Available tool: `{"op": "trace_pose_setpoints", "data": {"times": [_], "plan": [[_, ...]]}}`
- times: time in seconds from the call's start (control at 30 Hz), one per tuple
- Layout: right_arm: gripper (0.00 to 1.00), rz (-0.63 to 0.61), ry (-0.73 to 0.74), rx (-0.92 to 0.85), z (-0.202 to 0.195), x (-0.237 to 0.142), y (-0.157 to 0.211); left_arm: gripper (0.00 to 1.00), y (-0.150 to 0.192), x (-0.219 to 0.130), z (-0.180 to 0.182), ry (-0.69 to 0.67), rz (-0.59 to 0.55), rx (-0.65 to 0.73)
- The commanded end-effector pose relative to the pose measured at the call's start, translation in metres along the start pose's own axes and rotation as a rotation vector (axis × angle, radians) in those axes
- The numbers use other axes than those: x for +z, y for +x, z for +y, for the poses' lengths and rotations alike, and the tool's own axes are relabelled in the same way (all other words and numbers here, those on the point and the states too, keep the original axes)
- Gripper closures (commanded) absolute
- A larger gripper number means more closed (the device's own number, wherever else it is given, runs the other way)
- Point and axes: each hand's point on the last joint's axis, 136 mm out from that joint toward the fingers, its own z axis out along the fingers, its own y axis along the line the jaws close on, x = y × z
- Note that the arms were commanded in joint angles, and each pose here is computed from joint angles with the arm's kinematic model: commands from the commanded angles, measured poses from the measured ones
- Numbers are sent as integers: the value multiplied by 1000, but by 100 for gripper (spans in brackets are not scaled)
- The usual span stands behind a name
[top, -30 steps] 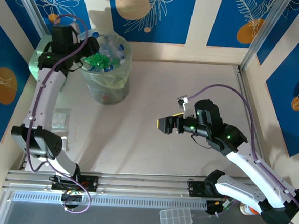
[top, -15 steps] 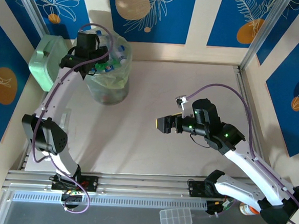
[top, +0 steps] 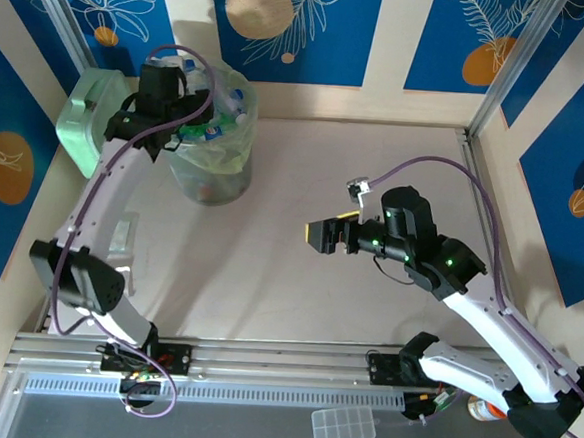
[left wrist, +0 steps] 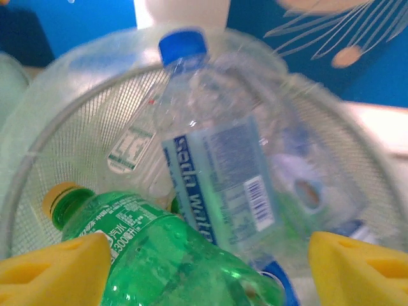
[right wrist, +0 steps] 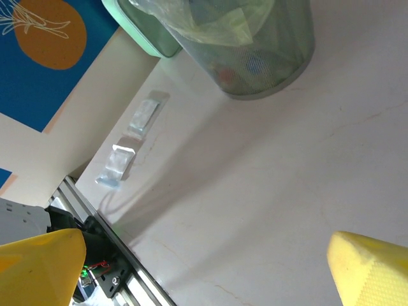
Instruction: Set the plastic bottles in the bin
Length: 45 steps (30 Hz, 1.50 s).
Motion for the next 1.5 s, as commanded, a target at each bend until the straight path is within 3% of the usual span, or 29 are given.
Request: {"op": "trace_pose_setpoints", "data": {"times": [0.0,0.07,0.2,0.47,0.53,0.6,0.67,0.73,0.87,1.0,1.1,1.23,1.4,1.47], "plan": [[0,-27,2,-52,7,-10,-12,13,-24,-57,-24,175,-149,32],[1,-62,-14,-82,13,-17,-20,0,-25,-82,-29,218,-260,63],[1,-191,-8,-175,20,-32,-45,1,-20,-127,-25,243,-484,77],[1,-605,284,-181,-39,-48,-93,1,43,-164,-17,372,-692,77],[1,-693,348,-205,-58,-48,-97,1,59,-161,7,281,-759,24],[1,-721,429,-192,-84,-45,-96,1,78,-145,46,91,-764,-84],[1,-692,477,-203,-107,-39,-91,1,100,-132,69,-44,-769,-71],[1,-671,525,-202,-134,-33,-83,1,116,-121,70,-75,-788,17],[1,-774,724,-55,-210,-51,-64,1,148,-90,45,29,-682,181],[1,-686,763,146,-269,-46,-30,1,181,-63,58,-38,-542,211],[1,-672,772,59,-283,-35,-17,1,210,-44,75,-122,-444,210],[1,-516,848,-60,-302,-12,-2,1,244,-20,96,-192,-315,182],[1,-416,876,-100,-318,2,-2,1,249,1,108,-239,-315,144],[1,-400,872,-107,-328,7,5,1,252,15,107,-243,-222,169]]}}
